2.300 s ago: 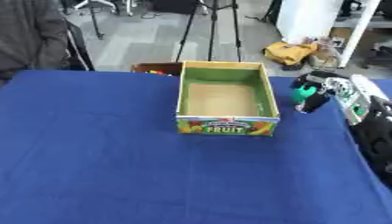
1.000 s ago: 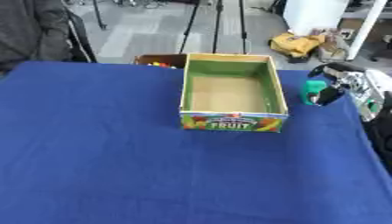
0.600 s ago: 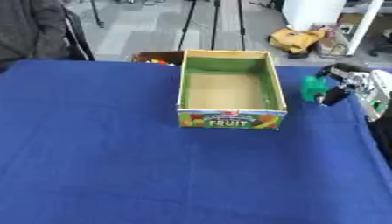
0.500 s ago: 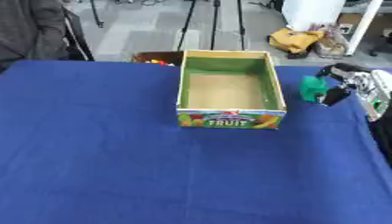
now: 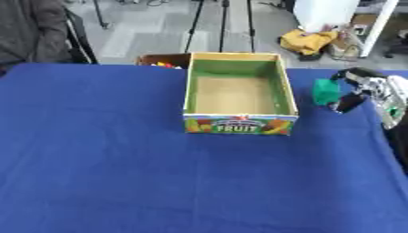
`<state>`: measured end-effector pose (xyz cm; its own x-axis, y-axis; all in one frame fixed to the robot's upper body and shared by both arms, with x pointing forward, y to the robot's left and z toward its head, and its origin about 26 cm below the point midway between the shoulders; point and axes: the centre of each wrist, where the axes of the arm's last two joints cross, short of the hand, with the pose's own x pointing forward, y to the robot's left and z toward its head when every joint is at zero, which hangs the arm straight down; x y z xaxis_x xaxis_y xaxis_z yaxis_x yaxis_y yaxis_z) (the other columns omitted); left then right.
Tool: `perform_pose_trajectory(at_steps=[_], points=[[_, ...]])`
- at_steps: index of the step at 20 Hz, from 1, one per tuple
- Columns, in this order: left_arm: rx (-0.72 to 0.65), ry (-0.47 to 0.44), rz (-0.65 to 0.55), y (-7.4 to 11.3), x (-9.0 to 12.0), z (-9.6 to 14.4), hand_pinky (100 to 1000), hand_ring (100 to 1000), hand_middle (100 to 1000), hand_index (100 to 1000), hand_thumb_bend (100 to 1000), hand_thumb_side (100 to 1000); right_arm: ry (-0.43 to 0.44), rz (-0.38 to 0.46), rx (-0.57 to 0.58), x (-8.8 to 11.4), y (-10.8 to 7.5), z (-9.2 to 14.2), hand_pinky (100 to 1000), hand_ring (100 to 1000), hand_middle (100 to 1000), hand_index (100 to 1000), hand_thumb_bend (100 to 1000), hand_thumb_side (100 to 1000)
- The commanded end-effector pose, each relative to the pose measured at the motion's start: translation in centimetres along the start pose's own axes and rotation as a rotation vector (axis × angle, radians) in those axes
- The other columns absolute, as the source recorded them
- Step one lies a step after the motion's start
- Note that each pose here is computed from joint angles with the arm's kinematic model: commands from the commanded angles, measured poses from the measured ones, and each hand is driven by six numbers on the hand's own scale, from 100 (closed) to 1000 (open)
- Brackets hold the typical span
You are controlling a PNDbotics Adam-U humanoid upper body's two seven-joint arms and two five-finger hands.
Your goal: Pick up objects on the table and place them in the box.
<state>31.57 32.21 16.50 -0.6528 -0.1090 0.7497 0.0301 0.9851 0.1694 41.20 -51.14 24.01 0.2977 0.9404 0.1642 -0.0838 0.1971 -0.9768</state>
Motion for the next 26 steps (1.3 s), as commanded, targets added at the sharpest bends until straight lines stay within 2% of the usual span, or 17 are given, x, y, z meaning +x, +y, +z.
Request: perform_pose_trajectory(at_steps=[1, 9, 26], points=[[-0.015, -0.024, -0.011, 0.2, 0.7, -0.3, 652, 635, 610, 834, 797, 880, 0.011, 0.034, -0.082, -0.7, -3.1, 1.0, 846, 1000, 999, 955, 266, 110], [-0.018, -0.028, -0.008, 0.1, 0.7, -0.3, 653, 632, 608, 837, 798, 881, 0.005, 0.051, -0.091, -0.4, -3.2, 1.0, 845, 1000, 993, 959, 250, 103], [-0.014, -0.029, -0.016, 0.4, 0.7, 0.2, 656, 631, 607, 842, 797, 884, 0.061, 0.052, -0.062, -1.8, -3.0, 1.4, 840, 1000, 982, 956, 195, 100]])
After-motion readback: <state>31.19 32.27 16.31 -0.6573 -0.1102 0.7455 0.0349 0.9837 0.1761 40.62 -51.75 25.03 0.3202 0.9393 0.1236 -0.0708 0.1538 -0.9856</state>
